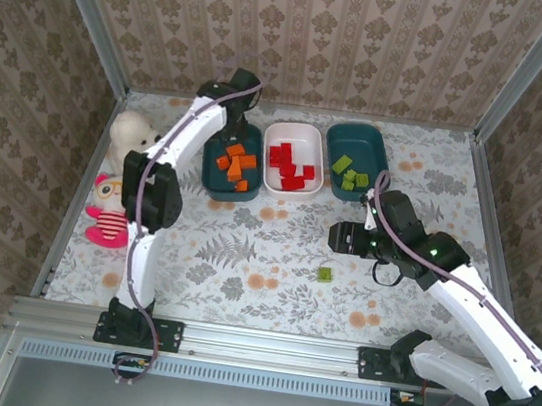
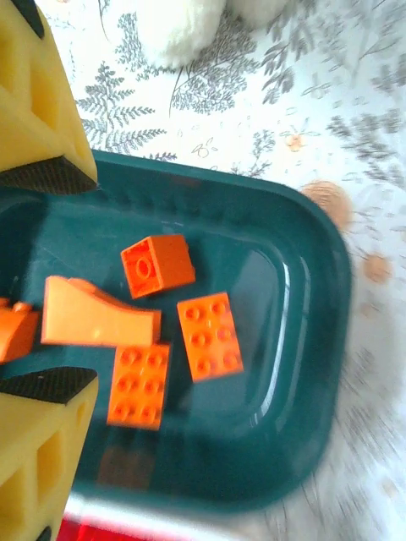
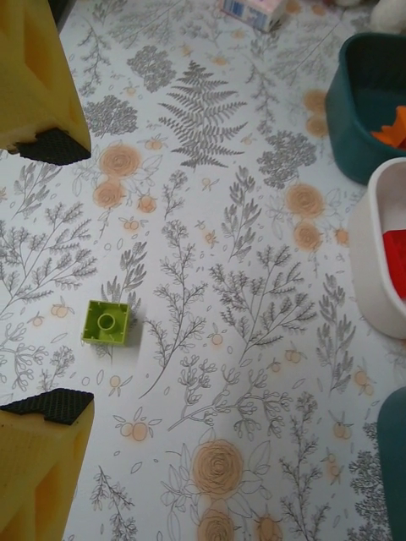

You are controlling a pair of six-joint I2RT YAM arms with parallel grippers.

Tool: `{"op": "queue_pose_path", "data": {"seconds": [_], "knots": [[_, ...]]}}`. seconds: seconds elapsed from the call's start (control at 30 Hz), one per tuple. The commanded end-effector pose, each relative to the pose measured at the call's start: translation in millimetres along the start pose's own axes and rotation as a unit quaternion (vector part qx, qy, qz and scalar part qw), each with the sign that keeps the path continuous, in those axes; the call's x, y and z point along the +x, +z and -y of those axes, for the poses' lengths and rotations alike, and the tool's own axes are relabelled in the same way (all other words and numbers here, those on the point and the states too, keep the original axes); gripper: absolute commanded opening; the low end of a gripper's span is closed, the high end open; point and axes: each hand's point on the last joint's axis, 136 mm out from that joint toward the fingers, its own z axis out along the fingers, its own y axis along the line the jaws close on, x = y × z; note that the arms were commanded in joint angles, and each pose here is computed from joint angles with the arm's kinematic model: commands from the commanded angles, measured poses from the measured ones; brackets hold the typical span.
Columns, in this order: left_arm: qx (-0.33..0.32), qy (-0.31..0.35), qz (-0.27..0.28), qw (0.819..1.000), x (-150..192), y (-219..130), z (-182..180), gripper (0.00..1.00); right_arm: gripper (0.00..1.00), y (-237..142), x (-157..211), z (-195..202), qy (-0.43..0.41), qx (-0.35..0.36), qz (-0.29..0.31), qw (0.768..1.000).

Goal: Sort the legos into containers by color

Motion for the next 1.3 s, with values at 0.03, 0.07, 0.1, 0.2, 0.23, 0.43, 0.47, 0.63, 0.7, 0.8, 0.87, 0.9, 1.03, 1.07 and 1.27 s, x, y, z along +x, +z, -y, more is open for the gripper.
{"op": "queue_pose_path", "data": {"seconds": [0.03,0.07,0.1,0.2,0.23,0.43,0.47,0.63,0.7,0.8,0.87,0.9,1.03,1.07,1.27], "knots": [[0.104,0.041,0.062,0.992,3.7,-86.7,23.5,0.64,0.72,23.5,27.0,13.7,-0.016,0.064,-0.08,0.995],[0.13,0.047,0.07,0.988,12.9,-97.9,26.7,0.66,0.72,31.6,35.0,14.5,-0.02,0.073,-0.099,0.992],[0.153,0.049,0.075,0.984,24.7,-106.4,27.2,0.69,0.72,38.6,42.2,17.3,-0.022,0.089,-0.115,0.989],[0.214,0.034,0.073,0.973,66.5,-123.3,19.4,0.72,0.73,55.9,58.1,24.4,-0.01,0.121,-0.158,0.98],[0.225,0.028,0.067,0.972,80.7,-125.2,14.7,0.73,0.73,61.8,62.9,25.0,-0.008,0.126,-0.173,0.977],[0.297,0.047,0.036,0.953,174.8,-141.5,0.3,0.76,0.73,100.9,87.3,26.3,-0.003,0.136,-0.233,0.963],[0.304,0.048,0.031,0.951,185.6,-142.1,-3.0,0.76,0.73,106.0,91.4,27.0,-0.001,0.137,-0.241,0.961],[0.325,0.047,0.01,0.944,221.0,-146.6,-18.0,0.75,0.66,130.5,107.9,27.6,0.009,0.135,-0.271,0.953],[0.32,0.049,0.007,0.946,225.5,-146.6,-24.1,0.75,0.64,136.7,111.1,29.2,0.01,0.138,-0.277,0.951],[0.317,0.05,0.008,0.947,226.4,-147.1,-26.9,0.75,0.59,145.2,113.0,28.9,0.011,0.137,-0.281,0.95],[0.32,0.048,0.008,0.946,226.1,-147.8,-25.1,0.75,0.56,149.1,114.2,30.6,0.01,0.143,-0.284,0.948],[0.321,0.048,0.009,0.946,225.2,-148.1,-24.0,0.75,0.54,150.8,114.3,31.7,0.01,0.146,-0.283,0.948],[0.328,0.054,0.008,0.943,225.0,-149.9,-15.4,0.75,0.45,153.3,113.9,38.2,0.008,0.163,-0.279,0.946],[0.328,0.057,0.007,0.943,225.2,-149.9,-13.8,0.75,0.42,153.4,113.4,39.4,0.009,0.166,-0.276,0.947],[0.349,0.083,0.007,0.934,226.4,-157.0,3.0,0.74,0.3,133.2,85.2,31.4,0.006,0.161,-0.226,0.961]]}}
